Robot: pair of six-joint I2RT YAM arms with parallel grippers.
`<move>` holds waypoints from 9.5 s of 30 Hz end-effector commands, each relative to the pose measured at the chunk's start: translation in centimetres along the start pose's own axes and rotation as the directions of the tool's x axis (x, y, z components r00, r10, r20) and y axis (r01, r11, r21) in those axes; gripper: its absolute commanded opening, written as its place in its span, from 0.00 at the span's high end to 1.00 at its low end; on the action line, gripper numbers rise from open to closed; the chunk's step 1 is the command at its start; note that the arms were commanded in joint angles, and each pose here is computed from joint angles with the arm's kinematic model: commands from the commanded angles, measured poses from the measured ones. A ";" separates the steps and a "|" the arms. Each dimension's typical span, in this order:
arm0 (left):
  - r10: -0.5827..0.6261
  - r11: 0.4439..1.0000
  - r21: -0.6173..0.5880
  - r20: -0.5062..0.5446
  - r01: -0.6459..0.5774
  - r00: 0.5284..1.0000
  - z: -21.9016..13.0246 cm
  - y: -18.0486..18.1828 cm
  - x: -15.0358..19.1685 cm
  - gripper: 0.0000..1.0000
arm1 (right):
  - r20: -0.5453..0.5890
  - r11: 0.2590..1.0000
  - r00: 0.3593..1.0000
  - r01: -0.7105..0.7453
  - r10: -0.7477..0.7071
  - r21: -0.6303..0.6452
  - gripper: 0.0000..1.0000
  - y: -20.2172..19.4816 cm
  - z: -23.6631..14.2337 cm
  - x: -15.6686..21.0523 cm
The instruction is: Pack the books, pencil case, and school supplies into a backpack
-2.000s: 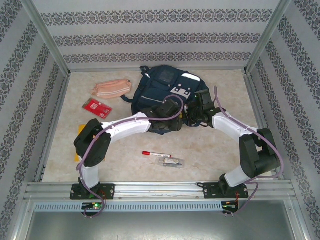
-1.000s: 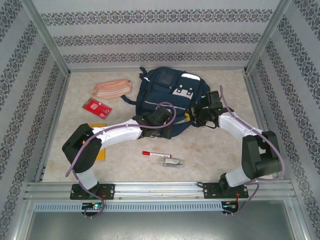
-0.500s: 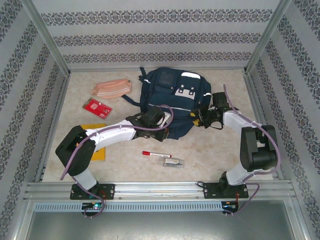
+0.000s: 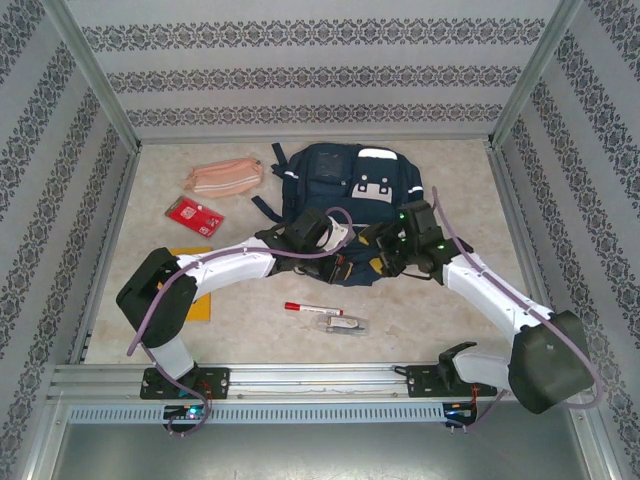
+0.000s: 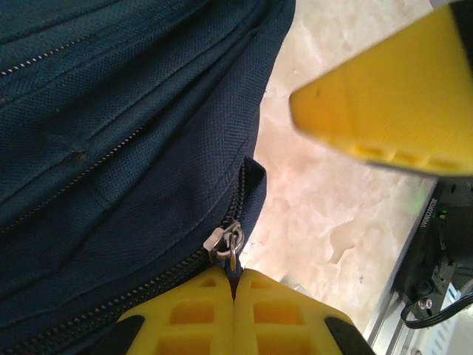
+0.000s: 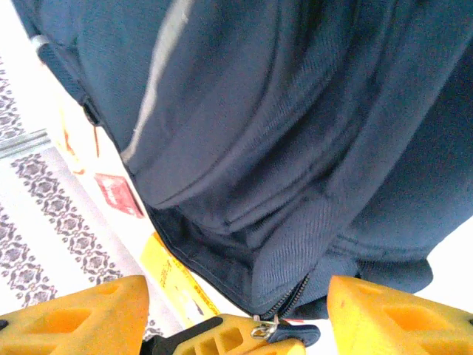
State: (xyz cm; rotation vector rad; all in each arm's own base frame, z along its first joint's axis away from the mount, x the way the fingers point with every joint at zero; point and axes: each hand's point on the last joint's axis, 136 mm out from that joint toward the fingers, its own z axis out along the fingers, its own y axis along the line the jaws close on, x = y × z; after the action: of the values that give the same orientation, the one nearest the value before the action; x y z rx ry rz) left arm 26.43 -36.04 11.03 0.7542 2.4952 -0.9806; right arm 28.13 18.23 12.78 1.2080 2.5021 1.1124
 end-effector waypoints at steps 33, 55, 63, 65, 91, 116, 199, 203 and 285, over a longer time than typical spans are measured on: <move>0.051 0.999 -0.003 0.146 -0.051 0.988 -2.6 3.4 -3.0 1.00 | 0.038 0.988 0.993 0.111 -0.116 0.107 0.47 -0.8 0.0 -5.1; 0.148 0.953 -0.274 0.049 -0.129 0.988 -3.4 8.8 -0.2 0.48 | 0.282 0.330 0.312 0.944 -0.907 0.019 0.41 9.9 -7.3 -1.5; 0.290 0.943 -0.151 -0.054 -0.295 0.955 -0.3 8.1 -0.2 0.48 | 0.379 -0.403 -0.390 0.914 -0.839 0.049 0.30 8.1 -9.7 3.6; 0.303 0.945 -0.117 -0.049 -0.307 0.952 0.3 7.8 -0.3 0.51 | 0.344 -0.435 -0.425 0.899 -0.837 0.051 0.31 7.5 -9.2 3.3; 0.422 0.891 0.100 0.178 -0.443 0.889 -0.9 3.1 -0.9 1.00 | 0.056 -0.843 -0.843 0.528 -0.534 -0.101 0.35 0.2 3.2 1.2; 0.423 0.897 0.035 0.221 -0.440 0.879 1.5 5.5 0.0 0.55 | -0.046 -0.835 -0.857 0.510 -0.512 -0.209 0.68 -3.9 5.3 1.1; 0.404 0.901 -0.339 0.429 -0.271 0.808 -3.6 11.9 -5.0 1.00 | -0.143 -0.749 -0.752 0.657 -0.643 -0.089 0.96 -2.4 7.1 1.0; 0.353 0.895 -0.414 0.426 -0.167 0.833 -5.1 15.3 -5.0 1.00 | -0.147 -0.787 -0.782 0.616 -0.605 -0.036 1.00 -1.4 5.9 0.5; -0.775 0.132 -0.616 0.424 0.777 0.469 -23.4 23.9 17.8 0.21 | -0.009 0.327 0.349 0.887 -0.937 0.326 0.25 1.6 1.2 4.8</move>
State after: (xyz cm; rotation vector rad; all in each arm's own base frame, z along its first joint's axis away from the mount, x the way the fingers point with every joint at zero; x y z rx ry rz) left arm 23.55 -0.07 6.74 -0.9699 2.8734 -0.0771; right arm 24.18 26.60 12.54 -0.5373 2.5307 0.4041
